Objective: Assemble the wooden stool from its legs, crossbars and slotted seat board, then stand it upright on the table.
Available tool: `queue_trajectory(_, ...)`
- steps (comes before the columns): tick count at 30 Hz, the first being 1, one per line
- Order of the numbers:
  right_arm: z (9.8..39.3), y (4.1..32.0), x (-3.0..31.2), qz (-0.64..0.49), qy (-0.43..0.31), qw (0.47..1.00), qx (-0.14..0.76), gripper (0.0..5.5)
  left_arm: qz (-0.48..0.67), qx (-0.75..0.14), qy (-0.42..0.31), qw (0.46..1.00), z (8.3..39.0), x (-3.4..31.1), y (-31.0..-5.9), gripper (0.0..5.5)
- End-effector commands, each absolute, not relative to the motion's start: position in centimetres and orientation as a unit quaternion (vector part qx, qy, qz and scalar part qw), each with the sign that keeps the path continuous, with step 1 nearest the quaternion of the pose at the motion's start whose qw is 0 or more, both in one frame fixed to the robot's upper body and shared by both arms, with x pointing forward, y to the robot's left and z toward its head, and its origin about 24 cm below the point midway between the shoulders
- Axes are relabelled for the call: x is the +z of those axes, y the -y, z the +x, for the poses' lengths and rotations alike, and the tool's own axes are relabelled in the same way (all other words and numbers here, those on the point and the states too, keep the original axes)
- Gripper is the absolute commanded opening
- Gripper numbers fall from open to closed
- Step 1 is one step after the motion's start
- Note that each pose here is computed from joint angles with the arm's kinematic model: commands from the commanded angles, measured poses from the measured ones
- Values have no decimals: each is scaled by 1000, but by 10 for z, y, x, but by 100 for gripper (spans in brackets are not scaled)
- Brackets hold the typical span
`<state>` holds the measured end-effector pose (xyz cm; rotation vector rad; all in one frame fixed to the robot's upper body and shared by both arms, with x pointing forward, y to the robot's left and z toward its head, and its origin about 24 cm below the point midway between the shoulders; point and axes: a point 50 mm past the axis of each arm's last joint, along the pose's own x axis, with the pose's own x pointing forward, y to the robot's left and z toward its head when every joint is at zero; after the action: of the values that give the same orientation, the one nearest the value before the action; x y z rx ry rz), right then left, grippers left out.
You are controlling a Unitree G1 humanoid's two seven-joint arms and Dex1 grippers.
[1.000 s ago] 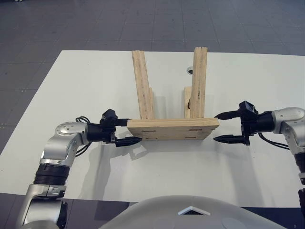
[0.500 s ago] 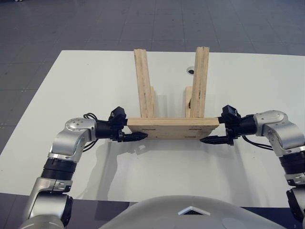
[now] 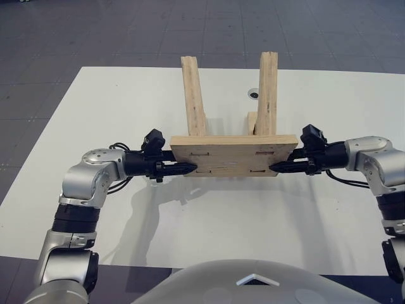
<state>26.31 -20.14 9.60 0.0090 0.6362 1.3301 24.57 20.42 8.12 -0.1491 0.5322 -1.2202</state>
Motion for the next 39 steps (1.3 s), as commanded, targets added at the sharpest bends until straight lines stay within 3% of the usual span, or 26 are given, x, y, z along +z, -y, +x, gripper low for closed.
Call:
queue_trajectory(1, 257, 192, 123, 76, -284, 698, 652, 186, -104, -598, -216, 765, 250, 111, -197, 235)
queue_trajectory(7, 249, 181, 184, 148, -289, 647, 690, 175, -96, -613, -208, 756, 253, 154, -197, 229)
queue_trajectory(12, 252, 188, 217, 266, -309, 594, 693, 175, -157, -656, -209, 708, 243, 193, -194, 229)
queue_trajectory(20, 255, 194, 200, 322, -355, 588, 652, 175, -253, -625, -252, 694, 250, 197, -204, 229)
queue_trajectory(28, 276, 203, 200, 397, -374, 580, 605, 175, -327, -596, -286, 675, 258, 191, -211, 229)
queue_trajectory(33, 293, 199, 188, 426, -402, 591, 555, 175, -366, -563, -274, 689, 274, 185, -211, 229)
queue_trajectory(39, 323, 192, 179, 446, -390, 638, 492, 175, -404, -471, -246, 745, 309, 170, -209, 229)
